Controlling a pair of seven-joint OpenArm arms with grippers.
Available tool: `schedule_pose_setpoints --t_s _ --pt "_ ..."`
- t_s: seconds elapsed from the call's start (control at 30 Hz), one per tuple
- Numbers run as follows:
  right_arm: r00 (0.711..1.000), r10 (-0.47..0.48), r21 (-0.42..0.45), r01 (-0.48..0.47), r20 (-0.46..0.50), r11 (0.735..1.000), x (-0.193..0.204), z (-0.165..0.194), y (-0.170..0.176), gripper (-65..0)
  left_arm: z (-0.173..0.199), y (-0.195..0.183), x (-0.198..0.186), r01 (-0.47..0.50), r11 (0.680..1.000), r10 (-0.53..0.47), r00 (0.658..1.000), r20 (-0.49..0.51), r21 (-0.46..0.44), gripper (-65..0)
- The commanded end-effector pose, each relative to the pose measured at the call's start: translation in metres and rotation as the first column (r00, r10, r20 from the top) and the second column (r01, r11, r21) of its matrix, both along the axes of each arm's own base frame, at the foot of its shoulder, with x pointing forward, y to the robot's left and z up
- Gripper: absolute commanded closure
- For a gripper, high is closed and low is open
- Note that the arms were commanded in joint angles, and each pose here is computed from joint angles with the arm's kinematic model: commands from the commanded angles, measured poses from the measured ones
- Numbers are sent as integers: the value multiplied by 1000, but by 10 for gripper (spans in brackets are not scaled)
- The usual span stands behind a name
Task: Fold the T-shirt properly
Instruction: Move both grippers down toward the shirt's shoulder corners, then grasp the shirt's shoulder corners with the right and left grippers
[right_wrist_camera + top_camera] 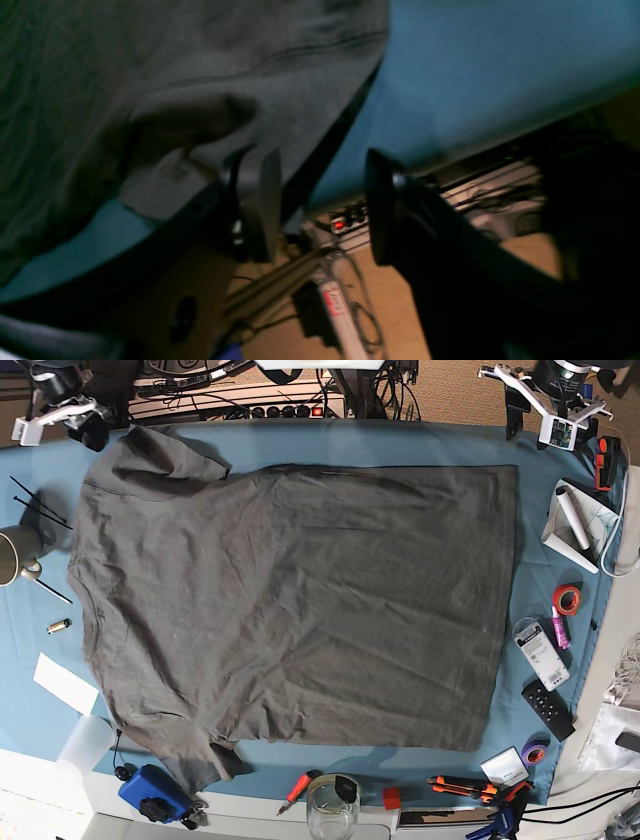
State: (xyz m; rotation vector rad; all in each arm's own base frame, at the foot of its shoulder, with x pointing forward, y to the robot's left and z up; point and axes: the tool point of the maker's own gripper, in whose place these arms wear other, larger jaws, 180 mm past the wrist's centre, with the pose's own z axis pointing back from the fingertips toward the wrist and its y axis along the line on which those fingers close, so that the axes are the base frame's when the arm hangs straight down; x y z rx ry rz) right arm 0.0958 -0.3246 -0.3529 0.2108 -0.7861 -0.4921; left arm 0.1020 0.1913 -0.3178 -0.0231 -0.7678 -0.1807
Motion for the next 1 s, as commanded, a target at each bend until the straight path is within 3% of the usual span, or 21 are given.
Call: schedule_pose_setpoints --t_s 0.0,0.13,0.5,0.63,0.73,0.97 --pt "1000 5 4 -5 25 1000 5 2 -1 -272 6 -1 1 10 1000 -10 1000 18 0 -271" --pt "998 35 86 -40 59 995 16 -12 13 -272 6 -1 1 9 1000 -9 1000 18 0 -271" --pt "995 46 109 -55 87 993 26 -11 18 -272 6 -1 1 9 1000 -9 1000 19 0 -271" --pt "992 91 140 -102 86 985 24 -10 29 -272 6 -1 1 9 1000 -9 1000 19 0 -271" --pt "982 140 141 -157 125 977 27 -5 37 -272 6 -1 1 9 1000 -9 1000 19 0 -271" --pt "989 118 57 -123 87 991 25 -11 22 -272 8 -1 5 9 1000 -9 999 32 0 -271"
